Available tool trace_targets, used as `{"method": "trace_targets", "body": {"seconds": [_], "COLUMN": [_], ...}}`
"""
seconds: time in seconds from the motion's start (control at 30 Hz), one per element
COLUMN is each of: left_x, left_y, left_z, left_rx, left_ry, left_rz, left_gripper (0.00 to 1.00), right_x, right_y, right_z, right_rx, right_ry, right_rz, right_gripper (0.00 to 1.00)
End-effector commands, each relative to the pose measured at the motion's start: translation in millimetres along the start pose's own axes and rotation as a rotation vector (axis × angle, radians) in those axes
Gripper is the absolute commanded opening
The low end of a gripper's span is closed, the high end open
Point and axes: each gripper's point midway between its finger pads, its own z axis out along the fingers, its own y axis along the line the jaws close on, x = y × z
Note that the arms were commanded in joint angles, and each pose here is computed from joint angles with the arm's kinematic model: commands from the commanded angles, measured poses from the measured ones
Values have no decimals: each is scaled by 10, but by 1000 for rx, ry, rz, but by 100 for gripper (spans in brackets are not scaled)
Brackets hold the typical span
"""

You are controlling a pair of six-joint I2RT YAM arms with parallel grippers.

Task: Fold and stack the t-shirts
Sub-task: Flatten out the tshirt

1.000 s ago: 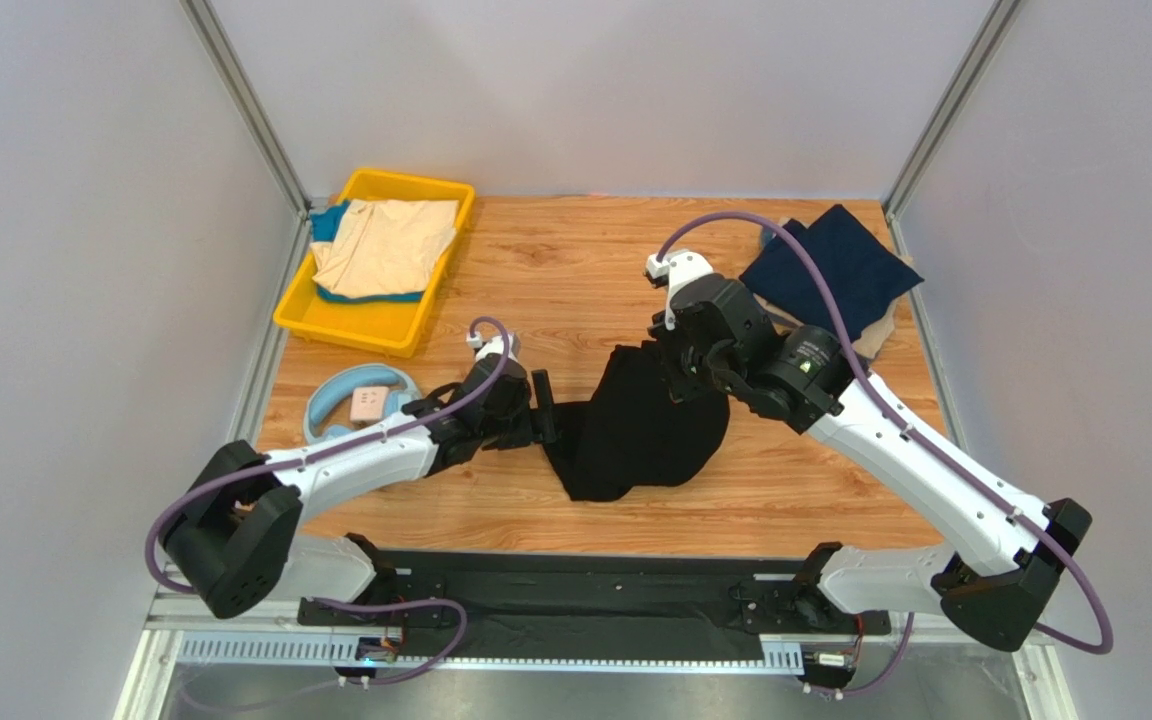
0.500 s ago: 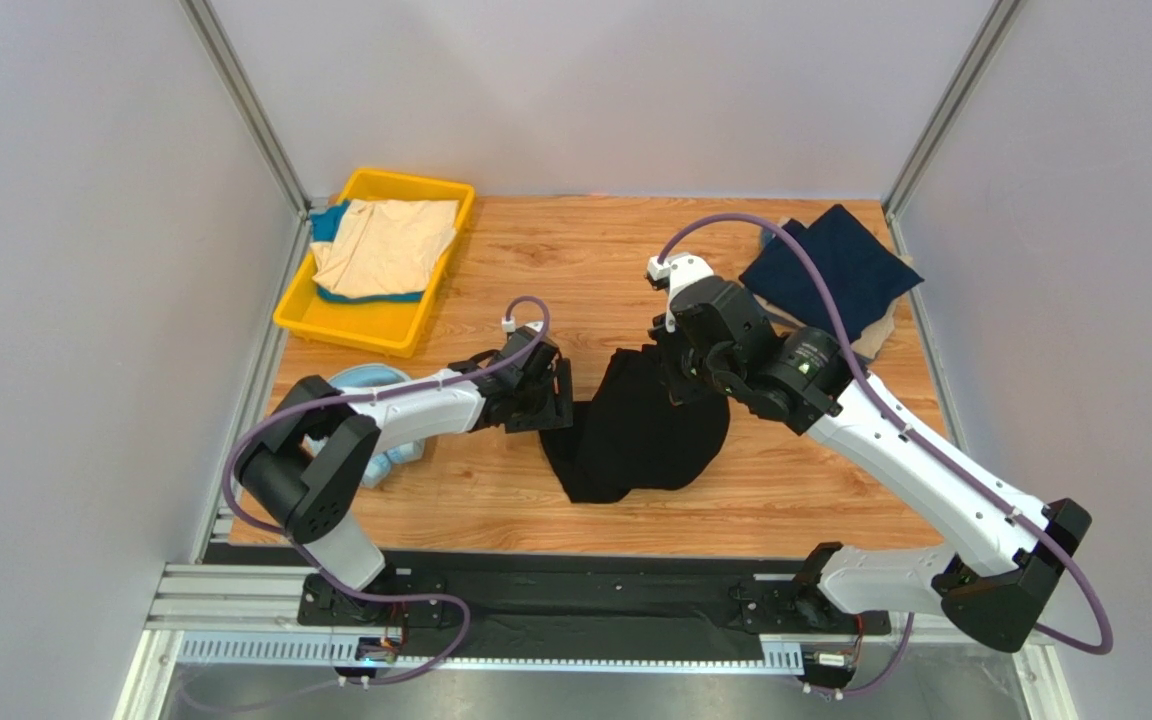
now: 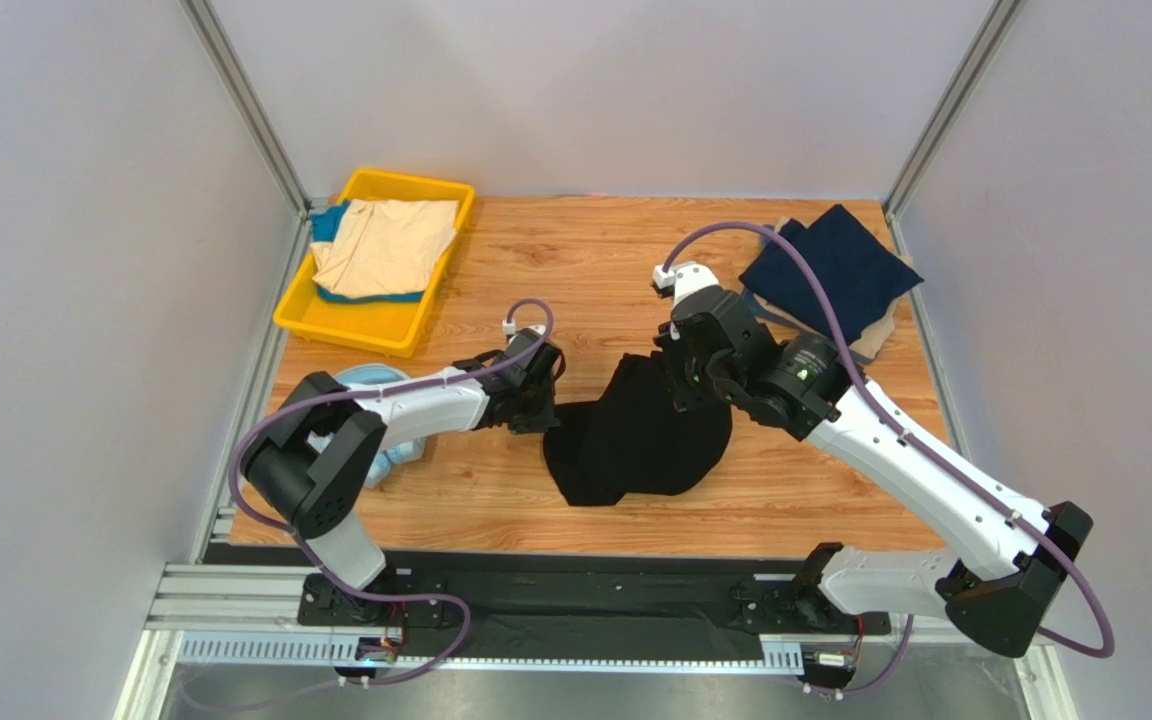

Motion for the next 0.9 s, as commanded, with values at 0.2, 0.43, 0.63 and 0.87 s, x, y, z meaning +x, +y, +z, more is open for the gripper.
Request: {"method": "trace_targets", "body": {"seconds": [0.2, 0.43, 0.63, 0.87], "left_x": [-1097, -1641, -1853, -1861], "left_y": [428, 624, 641, 687], "left_z": [-1113, -1853, -2423, -2455], "left_rx": [-136, -165, -159, -191], "left_ry": [-329, -486, -634, -621], "left_rz": [4, -16, -28, 32], "left_gripper": [0, 0, 0, 0], "right_x": [-164, -501, -555, 22], "right_y": [-659, -1121, -1085, -869], "right_z": [-242, -542, -628, -508], "right_rx": [205, 319, 285, 194], "right_ry": [-144, -256, -257, -1], "right_rz": [143, 189, 203, 248], "right_gripper": [0, 0, 0, 47]}}
